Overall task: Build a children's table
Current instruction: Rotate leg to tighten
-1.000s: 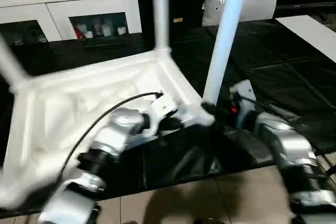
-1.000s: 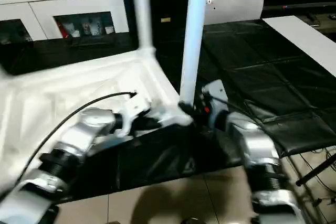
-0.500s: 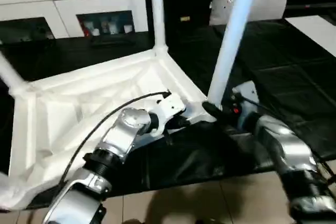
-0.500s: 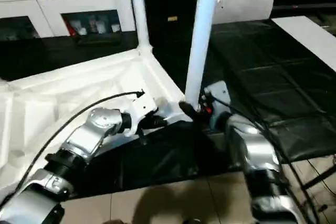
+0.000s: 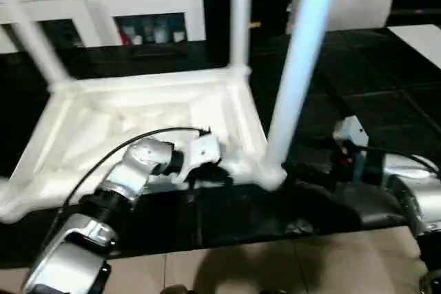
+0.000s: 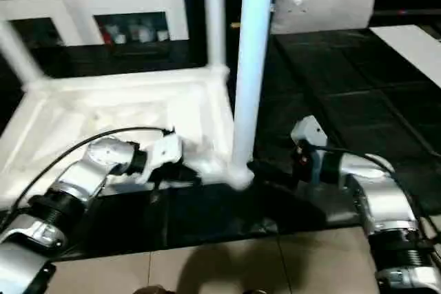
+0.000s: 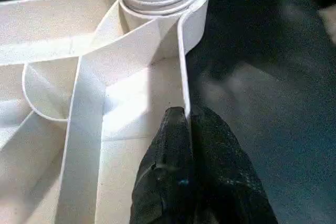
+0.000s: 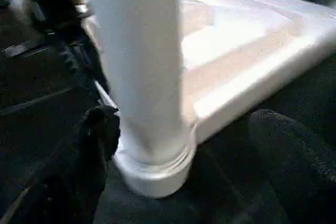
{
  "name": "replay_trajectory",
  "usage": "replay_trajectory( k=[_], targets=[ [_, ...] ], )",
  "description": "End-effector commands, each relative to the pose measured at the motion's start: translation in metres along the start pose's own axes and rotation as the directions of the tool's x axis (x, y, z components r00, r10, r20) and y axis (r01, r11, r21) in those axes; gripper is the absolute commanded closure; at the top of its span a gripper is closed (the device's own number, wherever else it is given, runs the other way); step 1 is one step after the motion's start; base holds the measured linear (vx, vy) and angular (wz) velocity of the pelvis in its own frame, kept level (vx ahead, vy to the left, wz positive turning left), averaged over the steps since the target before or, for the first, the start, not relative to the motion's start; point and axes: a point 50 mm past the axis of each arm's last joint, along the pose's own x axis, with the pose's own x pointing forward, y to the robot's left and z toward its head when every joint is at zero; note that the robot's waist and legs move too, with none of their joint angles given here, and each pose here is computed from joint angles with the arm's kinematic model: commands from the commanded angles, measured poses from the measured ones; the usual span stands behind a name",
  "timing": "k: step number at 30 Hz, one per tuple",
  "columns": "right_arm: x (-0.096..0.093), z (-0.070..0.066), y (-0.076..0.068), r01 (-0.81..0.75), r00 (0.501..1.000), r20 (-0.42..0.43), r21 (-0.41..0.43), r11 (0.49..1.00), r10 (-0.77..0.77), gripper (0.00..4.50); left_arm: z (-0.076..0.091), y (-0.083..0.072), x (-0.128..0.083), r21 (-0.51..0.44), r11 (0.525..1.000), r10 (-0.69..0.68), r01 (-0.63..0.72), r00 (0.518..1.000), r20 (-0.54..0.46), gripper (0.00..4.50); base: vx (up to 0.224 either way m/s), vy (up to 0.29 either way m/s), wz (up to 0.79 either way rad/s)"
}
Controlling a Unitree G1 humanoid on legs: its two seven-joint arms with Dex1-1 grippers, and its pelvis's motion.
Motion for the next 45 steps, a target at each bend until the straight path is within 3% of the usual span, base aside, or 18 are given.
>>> replay_trajectory(
  k=[1,11,17,21,23,30,35,38,39,42,45],
  targets=[
    [0.003,0.002,0.009,-0.116,0.993,0.008,-0.006,0.993,0.116,0.21,0.013,0.000,0.002,0.093,0.991,-0.098,0.099,0.995,-0.017,4.50,0.000,0.000,0.00],
    [0.007,0.001,0.021,-0.312,0.949,-0.015,0.049,0.949,0.313,1.06,0.018,-0.012,0.007,0.158,0.952,-0.262,0.263,0.965,-0.023,4.50,0.000,0.000,0.00],
    [0.009,-0.001,0.023,-0.357,0.932,-0.034,0.071,0.931,0.360,1.59,0.020,-0.011,0.007,0.164,0.948,-0.272,0.272,0.962,-0.018,4.50,0.000,0.000,0.00],
    [0.009,-0.001,0.024,-0.376,0.924,-0.028,0.094,0.922,0.380,1.71,0.019,-0.011,0.006,0.161,0.946,-0.282,0.282,0.959,-0.023,4.50,0.000,0.000,0.00],
    [0.010,0.000,0.025,-0.391,0.919,-0.016,0.107,0.914,0.394,2.06,0.018,-0.012,0.005,0.156,0.944,-0.290,0.290,0.957,-0.025,4.50,0.000,0.000,0.00],
    [0.018,0.001,0.032,-0.404,0.915,0.041,0.135,0.905,0.402,2.44,0.018,-0.013,0.006,0.123,0.953,-0.281,0.278,0.960,0.009,4.50,0.000,0.000,0.00],
    [0.031,0.000,0.031,-0.271,0.962,0.038,0.162,0.949,0.269,2.46,0.017,-0.010,0.011,0.053,0.981,-0.189,0.187,0.982,0.027,4.50,0.000,0.000,0.00],
    [0.049,-0.003,0.016,-0.004,1.000,-0.002,0.180,0.984,0.004,2.47,0.019,-0.006,0.017,-0.008,0.997,-0.079,0.080,0.995,0.056,4.50,0.000,0.000,0.00],
    [0.056,-0.003,0.011,0.097,0.995,-0.016,0.190,0.977,-0.096,2.48,0.022,-0.004,0.022,-0.027,1.000,-0.009,0.011,0.997,0.070,4.50,0.000,0.000,0.00],
    [0.064,-0.003,0.007,0.213,0.977,-0.042,0.213,0.954,-0.209,2.51,0.026,-0.001,0.028,-0.050,0.996,0.078,-0.074,0.994,0.082,4.50,0.000,0.000,0.00],
    [0.078,-0.005,0.002,0.357,0.934,-0.082,0.264,0.896,-0.348,2.51,0.034,0.002,0.043,-0.086,0.981,0.181,-0.173,0.979,0.097,4.50,0.000,0.000,0.00]
  ],
)
